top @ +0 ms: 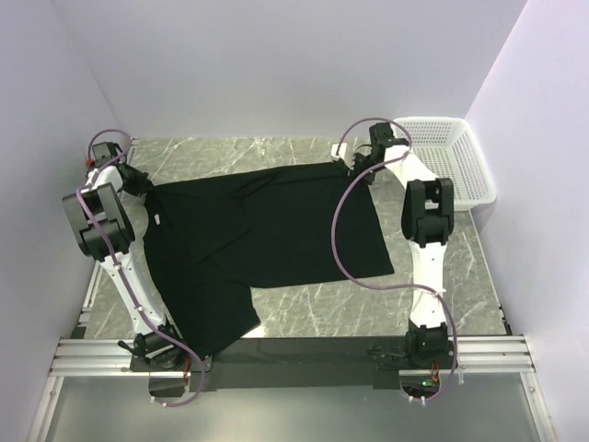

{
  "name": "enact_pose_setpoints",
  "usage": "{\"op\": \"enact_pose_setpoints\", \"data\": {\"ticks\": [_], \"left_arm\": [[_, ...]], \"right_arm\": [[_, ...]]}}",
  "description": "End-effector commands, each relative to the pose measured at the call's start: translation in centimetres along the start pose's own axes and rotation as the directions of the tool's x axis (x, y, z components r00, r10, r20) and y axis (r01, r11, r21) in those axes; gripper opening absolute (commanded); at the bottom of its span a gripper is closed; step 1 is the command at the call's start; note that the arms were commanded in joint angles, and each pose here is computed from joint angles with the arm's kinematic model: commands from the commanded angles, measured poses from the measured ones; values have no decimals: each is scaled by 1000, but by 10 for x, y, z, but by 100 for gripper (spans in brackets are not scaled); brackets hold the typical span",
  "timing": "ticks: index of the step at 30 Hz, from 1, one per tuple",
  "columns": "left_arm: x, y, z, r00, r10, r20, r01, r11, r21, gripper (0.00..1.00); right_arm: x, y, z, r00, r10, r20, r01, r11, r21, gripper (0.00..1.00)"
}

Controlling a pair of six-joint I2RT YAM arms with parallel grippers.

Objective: Fold and stack the t-shirts
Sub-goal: Fold the tshirt

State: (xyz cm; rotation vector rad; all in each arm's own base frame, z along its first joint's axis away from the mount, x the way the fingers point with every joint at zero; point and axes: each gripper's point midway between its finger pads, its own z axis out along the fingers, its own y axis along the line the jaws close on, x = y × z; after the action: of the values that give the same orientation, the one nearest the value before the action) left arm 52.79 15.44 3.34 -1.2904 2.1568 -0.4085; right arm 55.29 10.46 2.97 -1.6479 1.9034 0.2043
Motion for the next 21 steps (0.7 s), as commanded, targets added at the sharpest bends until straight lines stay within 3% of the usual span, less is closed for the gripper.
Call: {"op": "enact_pose_setpoints", "data": {"ticks": [1,4,5,6,7,10,12,21], "left_arm": [[-11,-10,-4,1000,9,18,-10,999,33,1],[-11,-10,-4,1000,7,19,-7,999,35,1],[-12,-8,-4,1000,4,19,-5,999,34,1],[-11,-8,-3,1000,6,18,-7,999,32,1],[-11,-7,-4,1000,5,16,-6,999,33,1],[-11,-5,-3,1000,5,17,-6,1000,30,1],[-10,-4,-2,1000,3,12,-3,1000,29,1],[-7,-3,-2,1000,2,6,-2,1000,28,1]], "right_arm": [[-38,-22,-58,995,-52,88,41,992,118,0],[-34,-23,-67,996,-21,90,7,987,162,1],[-30,-26,-69,996,5,85,-21,982,189,7],[-30,-33,-70,995,22,93,-42,974,221,17],[-32,-43,-73,994,31,102,-56,966,253,38],[-30,-64,-67,988,121,100,-145,945,293,68],[-27,-78,-62,987,138,88,-159,939,306,78],[-20,-87,-38,990,120,68,-134,951,280,78]]}}
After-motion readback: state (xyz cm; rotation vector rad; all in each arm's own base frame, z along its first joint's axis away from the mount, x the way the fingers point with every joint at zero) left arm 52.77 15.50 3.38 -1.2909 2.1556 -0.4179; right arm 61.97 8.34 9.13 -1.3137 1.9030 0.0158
